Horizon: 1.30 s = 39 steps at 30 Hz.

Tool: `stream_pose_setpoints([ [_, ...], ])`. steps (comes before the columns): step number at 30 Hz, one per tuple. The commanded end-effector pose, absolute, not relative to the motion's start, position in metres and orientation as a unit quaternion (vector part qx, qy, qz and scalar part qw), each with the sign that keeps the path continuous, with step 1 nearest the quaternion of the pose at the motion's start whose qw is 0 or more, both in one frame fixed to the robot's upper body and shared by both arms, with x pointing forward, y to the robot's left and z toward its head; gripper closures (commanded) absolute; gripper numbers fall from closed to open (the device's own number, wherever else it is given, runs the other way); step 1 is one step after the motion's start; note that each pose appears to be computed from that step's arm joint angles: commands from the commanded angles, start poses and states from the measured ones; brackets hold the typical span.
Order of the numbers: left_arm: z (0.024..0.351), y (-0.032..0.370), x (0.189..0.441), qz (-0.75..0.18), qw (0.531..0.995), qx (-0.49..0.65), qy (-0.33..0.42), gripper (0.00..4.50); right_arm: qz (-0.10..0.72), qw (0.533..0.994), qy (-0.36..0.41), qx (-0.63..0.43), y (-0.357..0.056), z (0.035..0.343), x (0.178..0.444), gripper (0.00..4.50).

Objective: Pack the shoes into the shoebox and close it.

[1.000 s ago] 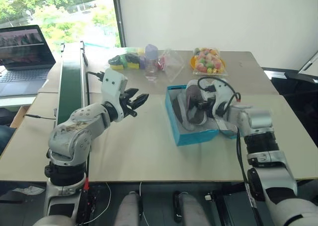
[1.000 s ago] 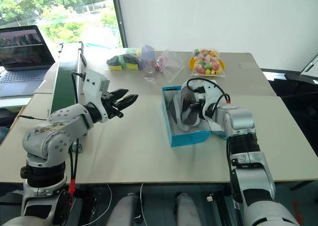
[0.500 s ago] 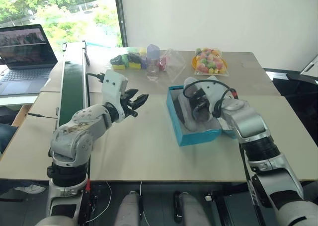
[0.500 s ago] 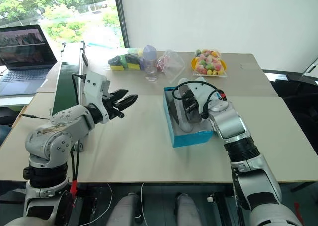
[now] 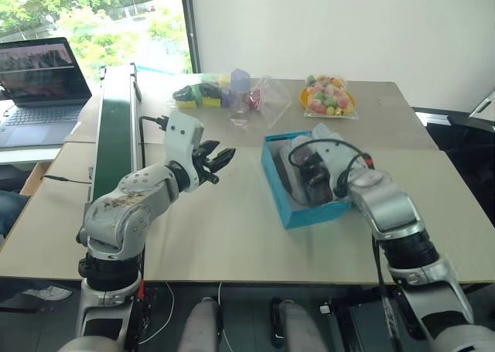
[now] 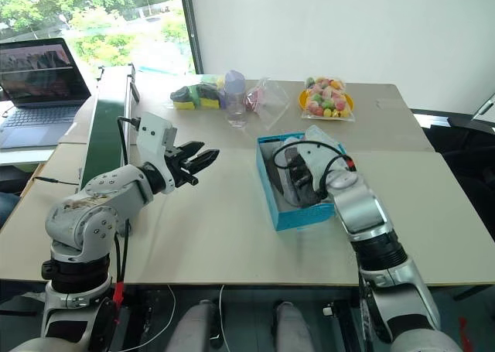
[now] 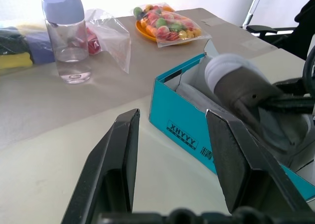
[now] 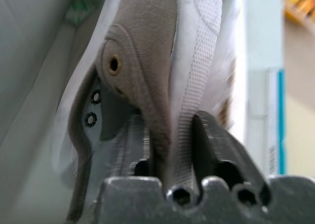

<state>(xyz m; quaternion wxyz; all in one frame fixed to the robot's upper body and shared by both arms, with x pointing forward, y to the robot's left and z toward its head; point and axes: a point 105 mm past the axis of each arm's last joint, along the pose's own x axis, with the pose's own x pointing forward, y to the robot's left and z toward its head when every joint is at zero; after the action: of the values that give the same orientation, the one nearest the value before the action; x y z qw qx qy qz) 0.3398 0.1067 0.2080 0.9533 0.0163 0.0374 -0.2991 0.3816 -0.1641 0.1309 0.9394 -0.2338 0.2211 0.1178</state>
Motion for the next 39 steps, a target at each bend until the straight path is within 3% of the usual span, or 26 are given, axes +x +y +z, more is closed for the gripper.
stream_pose_setpoints([
  [1,0.222,0.099,0.336,-0.318,0.948,0.022,0.015,2.22,0.083,0.951,0.181,-0.238,-0.173,0.152,0.383,1.57],
  [2,0.222,0.099,0.336,-0.318,0.948,0.022,0.015,2.22,0.079,0.951,0.18,-0.239,-0.174,0.151,0.383,1.45],
  [6,0.222,0.096,0.336,-0.321,0.947,0.022,0.015,2.22,0.083,0.955,0.165,-0.23,-0.167,0.159,0.384,0.03],
  [13,0.221,0.097,0.337,-0.319,0.947,0.022,0.013,2.22,0.124,0.967,0.124,-0.186,-0.144,0.195,0.386,0.03],
  [19,0.219,0.095,0.336,-0.319,0.947,0.022,0.012,2.22,0.119,0.972,0.082,-0.185,-0.148,0.232,0.391,0.03],
  [22,0.219,0.095,0.337,-0.317,0.948,0.021,0.011,2.22,0.088,0.97,0.064,-0.215,-0.166,0.241,0.399,0.73],
  [26,0.219,0.095,0.337,-0.315,0.949,0.021,0.008,2.22,0.04,0.949,0.068,-0.306,-0.2,0.232,0.408,2.1],
  [33,0.221,0.097,0.338,-0.311,0.95,0.022,0.005,2.22,0.025,0.943,0.058,-0.327,-0.217,0.221,0.425,4.46],
  [39,0.222,0.097,0.338,-0.309,0.951,0.024,0.003,2.22,0.059,0.942,0.067,-0.324,-0.2,0.193,0.436,4.49],
])
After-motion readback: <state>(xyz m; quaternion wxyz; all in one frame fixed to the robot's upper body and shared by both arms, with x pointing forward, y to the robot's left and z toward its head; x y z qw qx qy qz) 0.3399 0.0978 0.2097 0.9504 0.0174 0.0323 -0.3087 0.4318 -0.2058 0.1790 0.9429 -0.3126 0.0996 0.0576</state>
